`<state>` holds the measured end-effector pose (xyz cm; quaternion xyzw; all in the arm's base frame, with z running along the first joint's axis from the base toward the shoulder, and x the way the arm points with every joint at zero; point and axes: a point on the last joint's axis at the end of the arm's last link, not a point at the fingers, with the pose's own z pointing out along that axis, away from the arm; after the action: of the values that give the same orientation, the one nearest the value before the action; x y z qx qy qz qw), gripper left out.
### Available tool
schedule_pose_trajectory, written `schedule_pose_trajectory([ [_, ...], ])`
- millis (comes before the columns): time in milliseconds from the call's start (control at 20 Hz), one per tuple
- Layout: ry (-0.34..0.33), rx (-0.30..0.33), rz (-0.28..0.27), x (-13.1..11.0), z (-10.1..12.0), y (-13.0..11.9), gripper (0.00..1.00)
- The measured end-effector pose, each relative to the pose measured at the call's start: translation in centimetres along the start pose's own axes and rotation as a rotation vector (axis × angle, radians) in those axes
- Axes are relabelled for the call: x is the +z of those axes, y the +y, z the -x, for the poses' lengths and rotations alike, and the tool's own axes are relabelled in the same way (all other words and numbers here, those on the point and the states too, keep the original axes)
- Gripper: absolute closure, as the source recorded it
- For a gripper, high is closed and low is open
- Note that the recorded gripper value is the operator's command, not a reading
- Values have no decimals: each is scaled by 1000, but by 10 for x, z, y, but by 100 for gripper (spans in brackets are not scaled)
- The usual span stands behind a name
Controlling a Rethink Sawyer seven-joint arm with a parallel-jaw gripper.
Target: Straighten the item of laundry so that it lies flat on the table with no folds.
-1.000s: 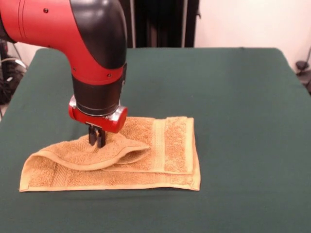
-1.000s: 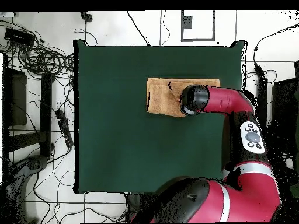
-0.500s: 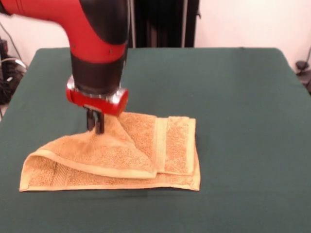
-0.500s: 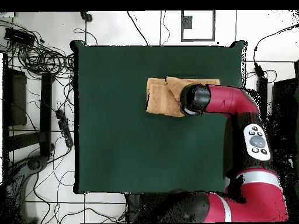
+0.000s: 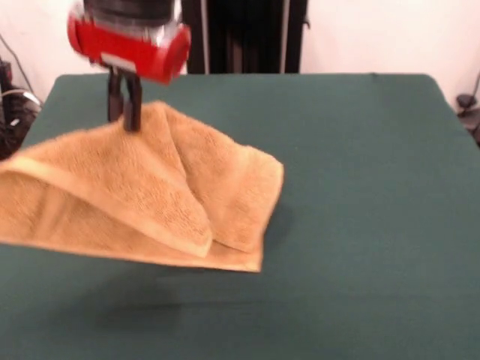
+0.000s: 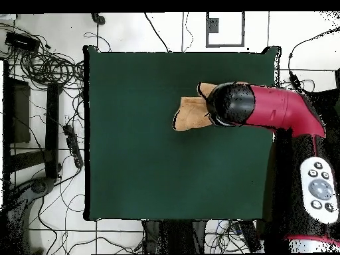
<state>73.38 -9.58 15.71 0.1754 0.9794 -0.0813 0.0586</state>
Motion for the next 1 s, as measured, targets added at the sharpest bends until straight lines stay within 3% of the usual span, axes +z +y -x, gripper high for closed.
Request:
schedule_pose_trajectory([
  [300, -92, -5, 12, -71, 12, 16, 100],
  [650, -101, -23, 19, -152, -8, 60, 100],
  [1000, -83, -24, 42, -186, -25, 85, 100],
])
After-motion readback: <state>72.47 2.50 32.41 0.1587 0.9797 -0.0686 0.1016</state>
